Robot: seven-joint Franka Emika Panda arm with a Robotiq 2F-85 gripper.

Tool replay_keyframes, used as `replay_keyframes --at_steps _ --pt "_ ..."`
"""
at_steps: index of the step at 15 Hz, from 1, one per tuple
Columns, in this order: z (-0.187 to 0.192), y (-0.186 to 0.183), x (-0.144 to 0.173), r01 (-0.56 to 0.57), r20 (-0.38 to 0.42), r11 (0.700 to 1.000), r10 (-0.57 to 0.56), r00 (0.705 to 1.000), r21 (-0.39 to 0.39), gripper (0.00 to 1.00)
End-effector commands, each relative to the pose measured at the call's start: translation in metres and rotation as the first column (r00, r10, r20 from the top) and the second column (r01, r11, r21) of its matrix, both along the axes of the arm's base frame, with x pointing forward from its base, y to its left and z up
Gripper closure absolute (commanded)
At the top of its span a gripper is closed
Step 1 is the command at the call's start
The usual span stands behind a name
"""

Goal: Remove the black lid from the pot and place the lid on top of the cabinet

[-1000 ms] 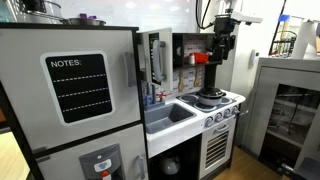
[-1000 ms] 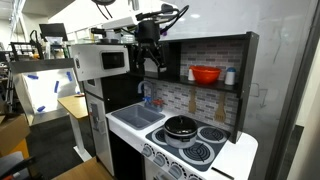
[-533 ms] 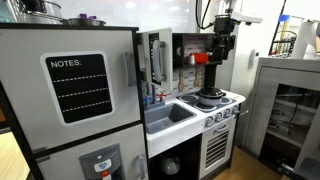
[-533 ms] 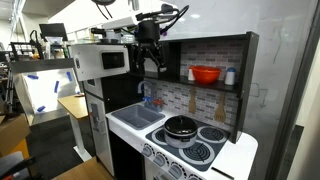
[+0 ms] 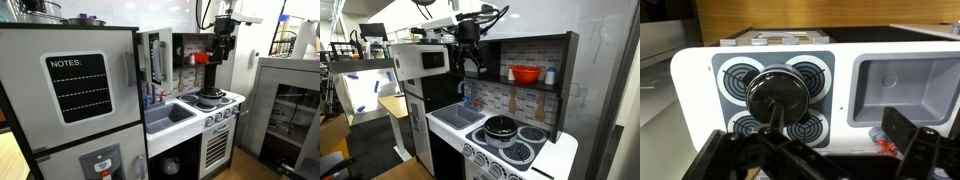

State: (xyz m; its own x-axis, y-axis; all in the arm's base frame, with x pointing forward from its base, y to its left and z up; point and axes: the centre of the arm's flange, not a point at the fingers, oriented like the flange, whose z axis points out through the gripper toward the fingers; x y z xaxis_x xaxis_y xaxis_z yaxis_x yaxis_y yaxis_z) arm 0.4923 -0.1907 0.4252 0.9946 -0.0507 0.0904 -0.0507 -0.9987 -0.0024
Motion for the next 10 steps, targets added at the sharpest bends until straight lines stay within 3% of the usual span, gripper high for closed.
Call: replay_keyframes --at_steps 1,10 --pt "-0.002 -0.010 -0.002 -0.012 0.013 1.000 0.012 1.000 0.002 0.00" --pt "-0.030 -0.051 0.000 -0.064 0.082 0.998 0.062 0.995 0.015 0.00"
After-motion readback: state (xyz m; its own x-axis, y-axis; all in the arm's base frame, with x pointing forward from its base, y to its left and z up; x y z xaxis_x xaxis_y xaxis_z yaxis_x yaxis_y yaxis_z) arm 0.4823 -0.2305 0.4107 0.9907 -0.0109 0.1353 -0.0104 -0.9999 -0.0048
